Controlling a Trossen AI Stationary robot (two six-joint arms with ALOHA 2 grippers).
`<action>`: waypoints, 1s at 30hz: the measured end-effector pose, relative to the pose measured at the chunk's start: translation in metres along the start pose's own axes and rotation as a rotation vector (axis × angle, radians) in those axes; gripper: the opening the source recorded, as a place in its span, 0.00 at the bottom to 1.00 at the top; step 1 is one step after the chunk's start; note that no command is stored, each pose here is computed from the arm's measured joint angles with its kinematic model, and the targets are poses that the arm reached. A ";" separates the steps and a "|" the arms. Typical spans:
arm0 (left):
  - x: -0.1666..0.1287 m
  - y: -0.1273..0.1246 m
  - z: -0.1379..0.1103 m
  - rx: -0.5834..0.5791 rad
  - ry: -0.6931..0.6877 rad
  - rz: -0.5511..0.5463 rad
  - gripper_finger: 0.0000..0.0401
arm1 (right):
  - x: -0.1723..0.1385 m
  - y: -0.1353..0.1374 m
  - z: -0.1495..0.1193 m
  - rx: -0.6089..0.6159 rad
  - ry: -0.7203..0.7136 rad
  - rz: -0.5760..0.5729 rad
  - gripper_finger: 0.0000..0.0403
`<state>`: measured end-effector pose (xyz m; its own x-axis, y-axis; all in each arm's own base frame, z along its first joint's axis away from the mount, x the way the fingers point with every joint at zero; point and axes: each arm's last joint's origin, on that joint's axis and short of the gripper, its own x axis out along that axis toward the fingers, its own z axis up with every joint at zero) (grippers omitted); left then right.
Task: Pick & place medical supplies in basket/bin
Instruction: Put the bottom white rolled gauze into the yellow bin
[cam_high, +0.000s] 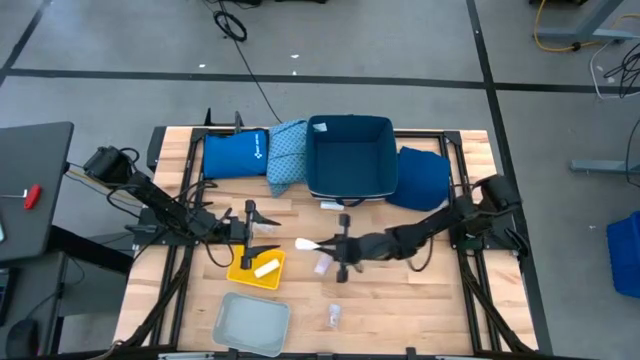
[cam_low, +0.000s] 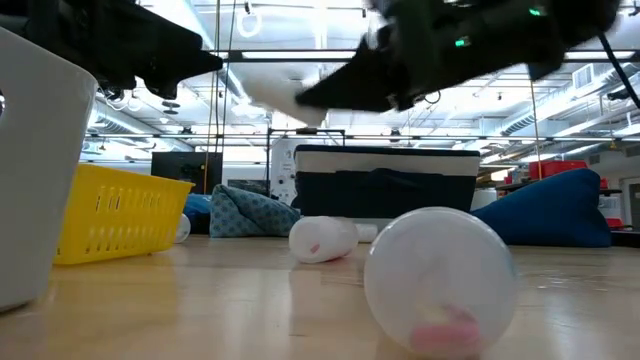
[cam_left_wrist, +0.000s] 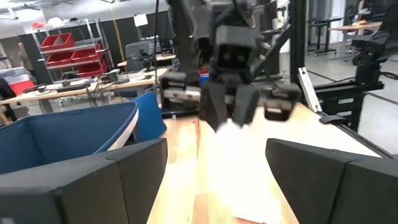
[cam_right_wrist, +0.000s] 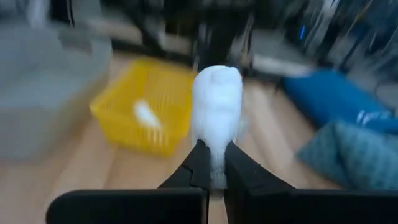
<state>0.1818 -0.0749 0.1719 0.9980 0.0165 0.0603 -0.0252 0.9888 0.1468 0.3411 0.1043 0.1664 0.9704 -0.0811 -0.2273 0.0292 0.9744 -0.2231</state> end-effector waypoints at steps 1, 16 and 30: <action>0.000 0.000 0.000 -0.001 -0.003 -0.003 0.70 | -0.005 -0.002 -0.001 0.016 -0.065 -0.008 0.04; 0.041 0.013 0.013 -0.068 -0.121 -0.013 0.70 | -0.029 -0.037 -0.005 0.013 -0.472 -0.037 0.04; 0.105 0.034 0.024 -0.017 -0.307 -0.078 0.70 | -0.029 -0.046 0.000 -0.061 -0.550 -0.037 0.04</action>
<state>0.2842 -0.0428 0.2072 0.9330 -0.1024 0.3450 0.0542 0.9877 0.1465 0.3113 0.0615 0.1832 0.9516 0.0227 0.3066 0.0674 0.9576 -0.2801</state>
